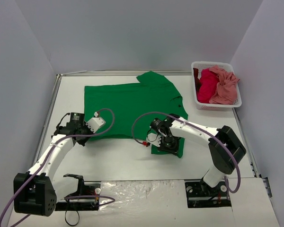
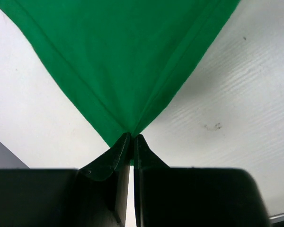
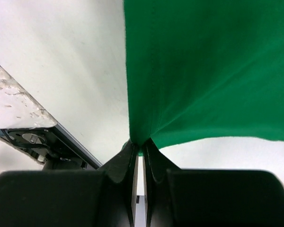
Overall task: Fold and stack the t-shirts
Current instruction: Grap the side of the flattened tshirt closest away from the robot with both arms, then fold the flattened tshirt in 1/3 of the way
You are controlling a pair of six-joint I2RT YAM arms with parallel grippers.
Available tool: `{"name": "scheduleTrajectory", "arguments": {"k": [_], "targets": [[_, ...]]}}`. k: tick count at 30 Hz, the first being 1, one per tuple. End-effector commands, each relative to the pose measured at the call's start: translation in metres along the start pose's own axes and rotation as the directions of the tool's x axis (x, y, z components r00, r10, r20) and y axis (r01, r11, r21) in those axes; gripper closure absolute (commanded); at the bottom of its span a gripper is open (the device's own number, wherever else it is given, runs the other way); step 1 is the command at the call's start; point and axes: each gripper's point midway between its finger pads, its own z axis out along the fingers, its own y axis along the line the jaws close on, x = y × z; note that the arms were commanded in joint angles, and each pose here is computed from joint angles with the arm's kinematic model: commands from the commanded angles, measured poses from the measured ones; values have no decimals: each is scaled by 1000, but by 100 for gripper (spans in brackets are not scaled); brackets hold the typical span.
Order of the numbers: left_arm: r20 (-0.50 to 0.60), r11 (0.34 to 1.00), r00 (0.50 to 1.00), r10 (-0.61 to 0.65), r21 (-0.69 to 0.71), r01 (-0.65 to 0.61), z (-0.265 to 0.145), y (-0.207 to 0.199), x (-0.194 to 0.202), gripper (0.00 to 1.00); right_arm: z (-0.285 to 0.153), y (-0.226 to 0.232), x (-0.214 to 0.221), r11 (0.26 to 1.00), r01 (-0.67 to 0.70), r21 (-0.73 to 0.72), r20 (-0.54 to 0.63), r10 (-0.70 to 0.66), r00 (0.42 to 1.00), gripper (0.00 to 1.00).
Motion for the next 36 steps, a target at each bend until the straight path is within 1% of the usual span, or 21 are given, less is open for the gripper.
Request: {"name": "scheduleTrajectory", "arguments": {"k": [1, 7, 13, 16, 18, 19, 21, 22, 24, 31, 36], "targets": [[-9, 999, 999, 38, 12, -38, -10, -8, 10, 98, -21, 3, 18, 998, -53, -29, -36, 52, 998, 100], [-5, 998, 998, 55, -7, -55, -13, -9, 15, 98, -53, -33, 20, 992, -124, 15, 25, 124, 992, 100], [15, 997, 998, 59, -40, -59, -18, 1, 6, 98, -81, -76, 16, 981, -180, 69, 78, 174, 982, 100], [17, 997, 998, 64, -46, -64, -19, 8, -1, 98, -90, -95, 8, 979, -186, 85, 91, 178, 980, 100], [21, 997, 998, 65, -53, -64, -20, 14, -8, 98, -89, -108, 7, 976, -200, 83, 77, 194, 978, 100], [21, 996, 998, 66, -55, -64, -21, 16, -10, 98, -99, -118, 0, 973, -203, 106, 106, 192, 976, 100], [17, 996, 998, 67, -59, -66, -20, 21, -13, 98, -97, -129, -3, 973, -207, 100, 87, 198, 976, 100], [22, 995, 997, 70, -72, -68, -21, 26, -17, 98, -107, -139, -10, 970, -210, 124, 116, 196, 974, 100], [17, 994, 997, 72, -80, -71, -21, 31, -19, 98, -105, -149, -16, 971, -210, 114, 107, 198, 974, 100], [20, 995, 998, 54, -83, -52, -17, 55, -31, 98, -113, -192, -39, 959, -239, 151, 179, 211, 961, 100], [19, 996, 999, 35, -78, -33, -9, 69, -39, 98, -119, -228, -52, 940, -273, 206, 233, 224, 947, 100]]}}
